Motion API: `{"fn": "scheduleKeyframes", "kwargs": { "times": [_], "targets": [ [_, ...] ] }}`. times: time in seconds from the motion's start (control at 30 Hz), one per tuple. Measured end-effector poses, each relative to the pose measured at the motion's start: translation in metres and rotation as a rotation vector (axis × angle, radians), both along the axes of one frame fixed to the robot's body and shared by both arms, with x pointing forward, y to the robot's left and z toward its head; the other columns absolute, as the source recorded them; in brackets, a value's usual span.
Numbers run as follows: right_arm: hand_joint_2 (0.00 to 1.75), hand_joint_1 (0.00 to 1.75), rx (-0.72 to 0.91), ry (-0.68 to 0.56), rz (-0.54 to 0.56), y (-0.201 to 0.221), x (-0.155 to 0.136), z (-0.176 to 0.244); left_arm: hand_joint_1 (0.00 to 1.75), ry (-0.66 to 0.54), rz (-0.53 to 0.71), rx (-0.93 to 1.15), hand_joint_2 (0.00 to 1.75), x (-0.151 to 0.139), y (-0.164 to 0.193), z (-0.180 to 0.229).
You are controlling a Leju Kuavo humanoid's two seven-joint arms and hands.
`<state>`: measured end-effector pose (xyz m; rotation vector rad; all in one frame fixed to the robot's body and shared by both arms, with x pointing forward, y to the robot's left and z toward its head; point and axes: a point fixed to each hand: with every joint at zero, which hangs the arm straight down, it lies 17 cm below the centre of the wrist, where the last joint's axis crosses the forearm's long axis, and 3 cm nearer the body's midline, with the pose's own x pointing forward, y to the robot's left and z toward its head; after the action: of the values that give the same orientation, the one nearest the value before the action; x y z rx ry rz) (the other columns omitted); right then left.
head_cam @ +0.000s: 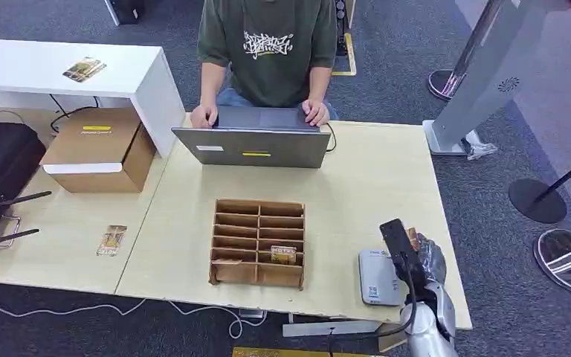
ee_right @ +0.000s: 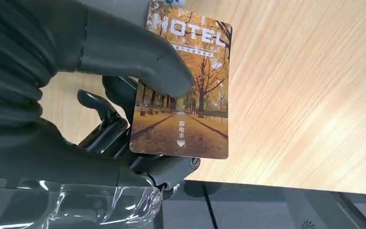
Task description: Pass the card to the sensor for recognition and then transmit it.
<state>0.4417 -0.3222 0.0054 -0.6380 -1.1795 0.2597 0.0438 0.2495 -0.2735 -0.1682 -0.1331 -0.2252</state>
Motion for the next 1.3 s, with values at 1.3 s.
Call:
{"fn": "scheduleKeyframes", "kwargs": {
  "times": [1.3],
  "targets": [
    [1.75, 1.75, -0.107, -0.111, -0.062, -0.023, -0.002, 0.018, 0.00, -0.009, -0.021, -0.004, 0.00, 0.000, -0.006, 0.000]
  ]
}}
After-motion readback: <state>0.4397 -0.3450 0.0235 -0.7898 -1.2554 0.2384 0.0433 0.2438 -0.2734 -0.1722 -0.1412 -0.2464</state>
